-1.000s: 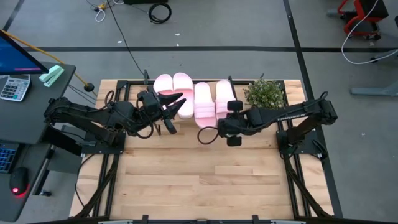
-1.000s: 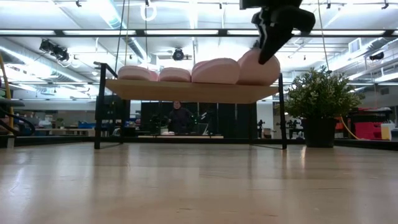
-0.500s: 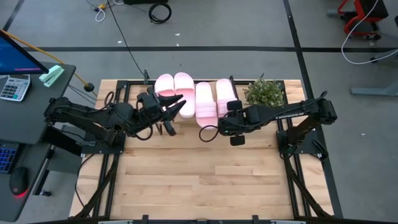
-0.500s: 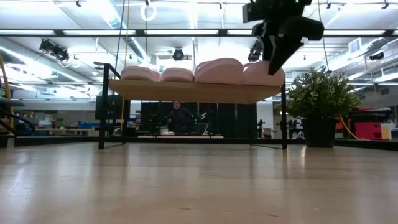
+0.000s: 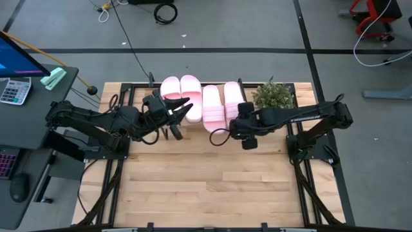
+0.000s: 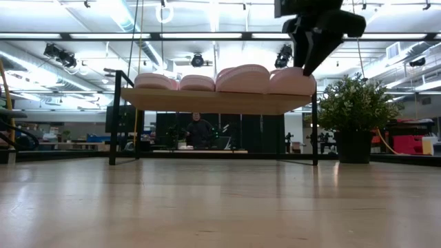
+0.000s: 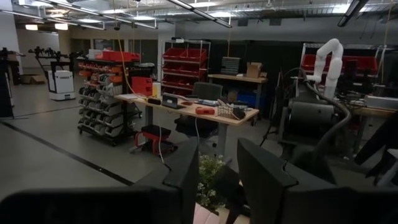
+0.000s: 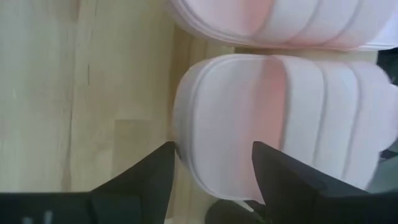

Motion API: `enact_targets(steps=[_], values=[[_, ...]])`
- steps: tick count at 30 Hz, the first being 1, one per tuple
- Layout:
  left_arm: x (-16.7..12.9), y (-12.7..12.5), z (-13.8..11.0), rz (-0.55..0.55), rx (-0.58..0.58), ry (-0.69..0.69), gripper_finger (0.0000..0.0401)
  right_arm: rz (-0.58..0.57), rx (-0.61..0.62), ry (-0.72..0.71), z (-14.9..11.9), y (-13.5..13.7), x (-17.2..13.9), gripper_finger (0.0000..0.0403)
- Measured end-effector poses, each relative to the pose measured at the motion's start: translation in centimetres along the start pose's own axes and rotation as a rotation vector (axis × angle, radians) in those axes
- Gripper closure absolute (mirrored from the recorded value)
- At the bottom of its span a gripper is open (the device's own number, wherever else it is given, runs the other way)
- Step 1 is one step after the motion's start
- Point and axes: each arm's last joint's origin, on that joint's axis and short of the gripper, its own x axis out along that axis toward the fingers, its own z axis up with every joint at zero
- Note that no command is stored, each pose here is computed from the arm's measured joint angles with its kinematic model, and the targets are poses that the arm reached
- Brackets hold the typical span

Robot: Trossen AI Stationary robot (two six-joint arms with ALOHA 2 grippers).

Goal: Pick and place slides into the shelf
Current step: Put the pink slipper on the shelf, then return to Home Position

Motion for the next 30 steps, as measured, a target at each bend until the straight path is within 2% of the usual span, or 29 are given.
enact_targets(steps=[5,10,15,17,20,26,27,30], values=[[0.0,0.1,0.0,0.003,0.001,0.000,0.0279,0.004,0.020,-0.047,-0.7,-0.5,-1.4,0.0181],[0.0,0.1,-0.4,0.002,0.024,0.035,0.0279,0.054,0.098,-0.156,-0.7,-1.1,-4.2,0.0185],[0.0,0.1,-1.0,0.004,0.024,0.081,0.0284,0.257,0.128,-0.391,0.4,-1.7,-6.6,0.0200],[0.0,0.1,-1.1,0.004,0.022,0.092,0.0284,0.334,0.145,-0.461,1.0,-1.6,-6.8,0.0217],[0.0,0.1,-1.3,0.005,0.019,0.107,0.0282,0.406,0.149,-0.472,1.9,-1.2,-6.2,0.0258],[-0.1,0.2,-2.1,0.001,0.020,0.171,0.0281,0.475,0.121,-0.426,3.3,-0.1,-4.2,0.0381],[-0.2,0.2,-2.3,-0.014,0.013,0.197,0.0282,0.495,0.114,-0.423,3.4,0.0,-4.1,0.0391],[-0.4,0.0,-3.4,-0.085,-0.006,0.298,0.0287,0.535,0.089,-0.408,3.3,0.6,-4.1,0.0388]])
